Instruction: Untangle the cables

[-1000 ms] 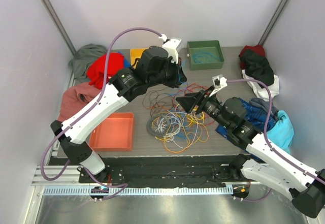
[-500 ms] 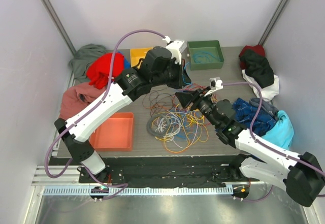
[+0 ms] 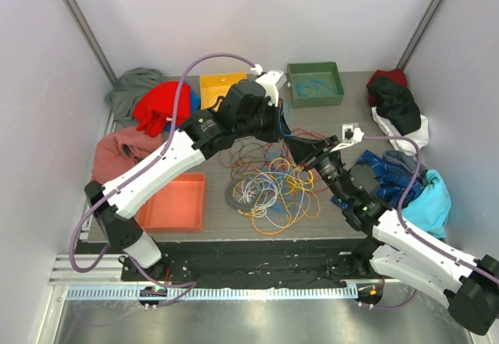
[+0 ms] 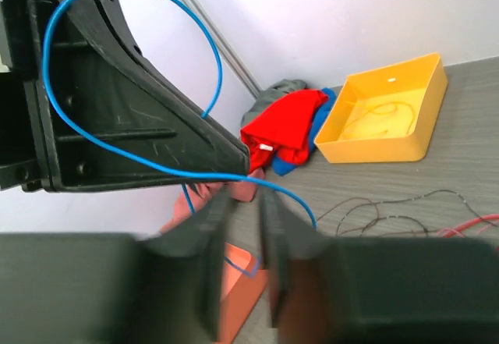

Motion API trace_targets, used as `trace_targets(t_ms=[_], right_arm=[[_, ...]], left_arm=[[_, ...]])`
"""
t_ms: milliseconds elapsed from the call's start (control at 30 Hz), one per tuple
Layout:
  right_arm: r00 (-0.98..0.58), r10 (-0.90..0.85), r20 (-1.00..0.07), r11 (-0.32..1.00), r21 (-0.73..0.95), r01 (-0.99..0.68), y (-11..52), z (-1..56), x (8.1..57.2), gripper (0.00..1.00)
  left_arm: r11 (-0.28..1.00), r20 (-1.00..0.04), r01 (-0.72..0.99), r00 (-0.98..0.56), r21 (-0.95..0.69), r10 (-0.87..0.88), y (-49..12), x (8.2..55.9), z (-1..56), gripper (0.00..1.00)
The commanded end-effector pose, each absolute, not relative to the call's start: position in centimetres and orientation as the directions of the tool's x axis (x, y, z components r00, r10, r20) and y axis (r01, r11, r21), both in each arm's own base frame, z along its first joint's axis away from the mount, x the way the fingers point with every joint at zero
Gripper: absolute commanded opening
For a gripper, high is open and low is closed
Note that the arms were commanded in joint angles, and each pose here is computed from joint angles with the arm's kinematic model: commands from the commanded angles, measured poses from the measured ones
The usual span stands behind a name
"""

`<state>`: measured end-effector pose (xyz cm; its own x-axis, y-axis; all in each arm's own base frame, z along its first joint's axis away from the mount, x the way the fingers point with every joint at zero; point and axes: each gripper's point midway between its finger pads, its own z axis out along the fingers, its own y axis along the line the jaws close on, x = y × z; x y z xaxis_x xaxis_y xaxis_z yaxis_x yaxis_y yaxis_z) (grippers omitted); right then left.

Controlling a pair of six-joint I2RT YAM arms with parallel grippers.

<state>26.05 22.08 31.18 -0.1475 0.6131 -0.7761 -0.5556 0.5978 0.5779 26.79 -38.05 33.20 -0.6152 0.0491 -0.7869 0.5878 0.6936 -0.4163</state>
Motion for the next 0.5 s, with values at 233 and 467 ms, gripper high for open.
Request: trace_targets(t_ms=[233, 467], right_arm=[[-0.148, 0.566, -0.811, 0.621, 0.538, -0.57, 21.0, 29.8, 24.2, 0.63], [-0.047, 0.538, -0.842, 0.659, 0.455, -0.599, 21.0, 28.6, 24.9, 0.73]], left_arm=[[0.664, -0.839, 0.602, -0.54, -0.443, -0.07, -37.4, 27.5, 38.3, 0.02], [0.604, -0.812, 0.608, -0.571, -0.516, -0.12, -38.9, 27.2, 40.6, 0.02]])
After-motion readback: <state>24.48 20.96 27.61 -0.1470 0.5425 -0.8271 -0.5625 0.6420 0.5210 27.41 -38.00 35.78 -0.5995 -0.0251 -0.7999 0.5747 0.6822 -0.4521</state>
